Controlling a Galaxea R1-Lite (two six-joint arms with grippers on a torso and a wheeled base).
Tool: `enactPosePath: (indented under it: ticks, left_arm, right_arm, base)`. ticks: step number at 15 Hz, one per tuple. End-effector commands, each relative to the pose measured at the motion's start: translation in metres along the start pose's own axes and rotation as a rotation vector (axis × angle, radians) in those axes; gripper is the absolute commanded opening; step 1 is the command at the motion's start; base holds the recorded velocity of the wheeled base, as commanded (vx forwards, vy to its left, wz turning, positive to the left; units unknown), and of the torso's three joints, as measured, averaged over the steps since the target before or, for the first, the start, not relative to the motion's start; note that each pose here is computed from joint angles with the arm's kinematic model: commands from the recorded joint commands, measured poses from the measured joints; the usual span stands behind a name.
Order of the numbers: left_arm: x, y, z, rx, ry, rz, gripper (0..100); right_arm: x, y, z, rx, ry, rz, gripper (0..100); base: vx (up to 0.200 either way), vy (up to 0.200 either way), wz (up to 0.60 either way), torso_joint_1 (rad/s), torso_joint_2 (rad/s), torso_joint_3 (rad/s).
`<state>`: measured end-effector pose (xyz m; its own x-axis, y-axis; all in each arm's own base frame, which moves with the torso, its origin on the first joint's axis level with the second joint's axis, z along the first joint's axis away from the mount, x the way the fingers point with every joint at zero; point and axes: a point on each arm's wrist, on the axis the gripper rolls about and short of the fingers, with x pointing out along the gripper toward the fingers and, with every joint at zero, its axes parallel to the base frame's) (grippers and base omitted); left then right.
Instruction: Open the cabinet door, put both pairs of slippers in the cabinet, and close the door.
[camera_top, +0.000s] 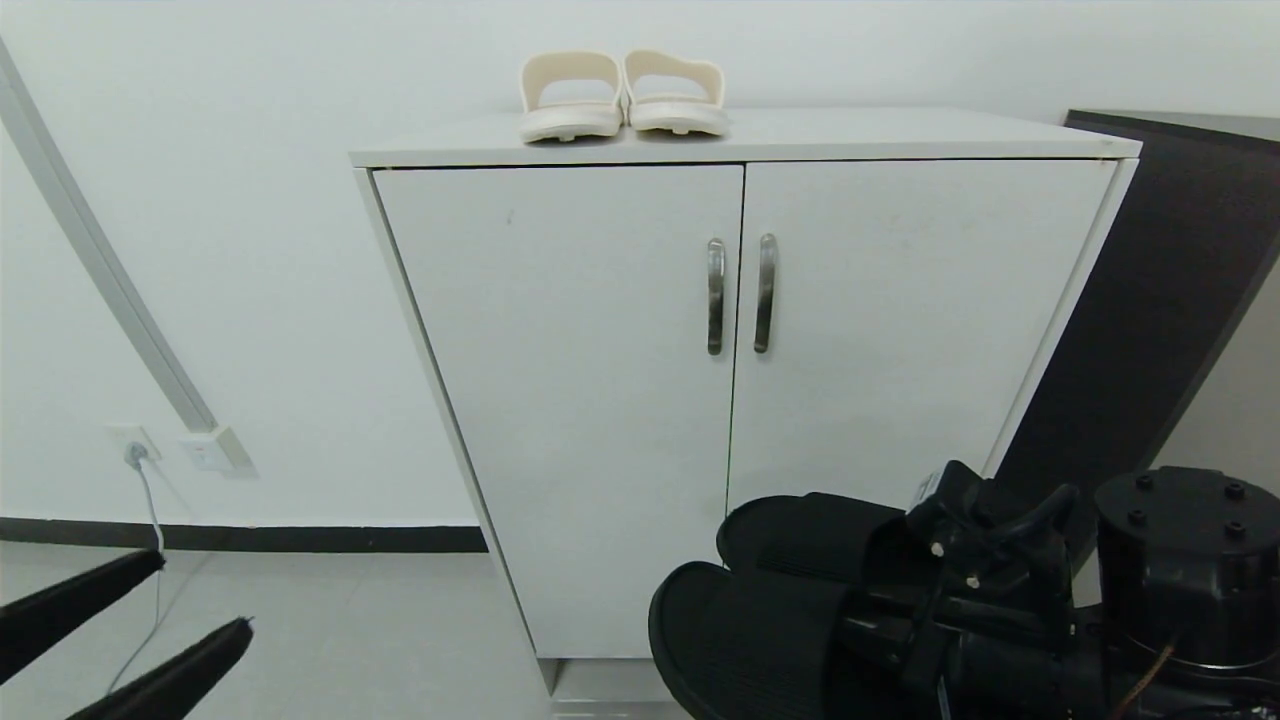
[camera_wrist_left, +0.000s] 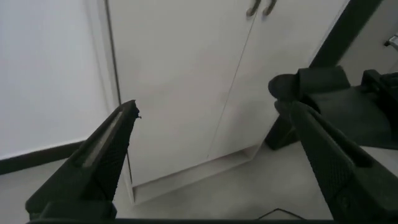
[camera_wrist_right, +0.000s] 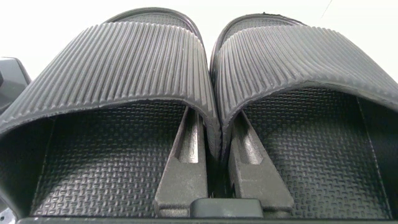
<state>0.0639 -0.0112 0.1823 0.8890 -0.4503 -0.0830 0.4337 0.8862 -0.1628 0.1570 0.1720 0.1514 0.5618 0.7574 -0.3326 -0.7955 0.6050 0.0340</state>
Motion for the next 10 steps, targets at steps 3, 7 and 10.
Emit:
enactPosePath:
  ticks: [3,7,10]
  left_arm:
    - [0.065,-0.005,0.015,-0.036,0.086,-0.235,100]
    - [0.103,-0.028,0.039,-0.078,0.101,-0.356,100]
    - [0.134,-0.057,0.059,-0.154,0.12,-0.482,100]
  right_arm:
    - [0.004,0.0,-0.001,0.001,0.009,0.002,0]
    - [0.008,-0.001,0.0,-0.002,-0.017,-0.001,0]
    - [0.009,-0.001,-0.001,-0.002,-0.013,-0.001,0]
  base:
    - [0.0,0.0,0.0,0.0,0.0,0.0]
    - [0.0,0.0,0.0,0.0,0.0,0.0]
    - [0.0,0.0,0.0,0.0,0.0,0.0]
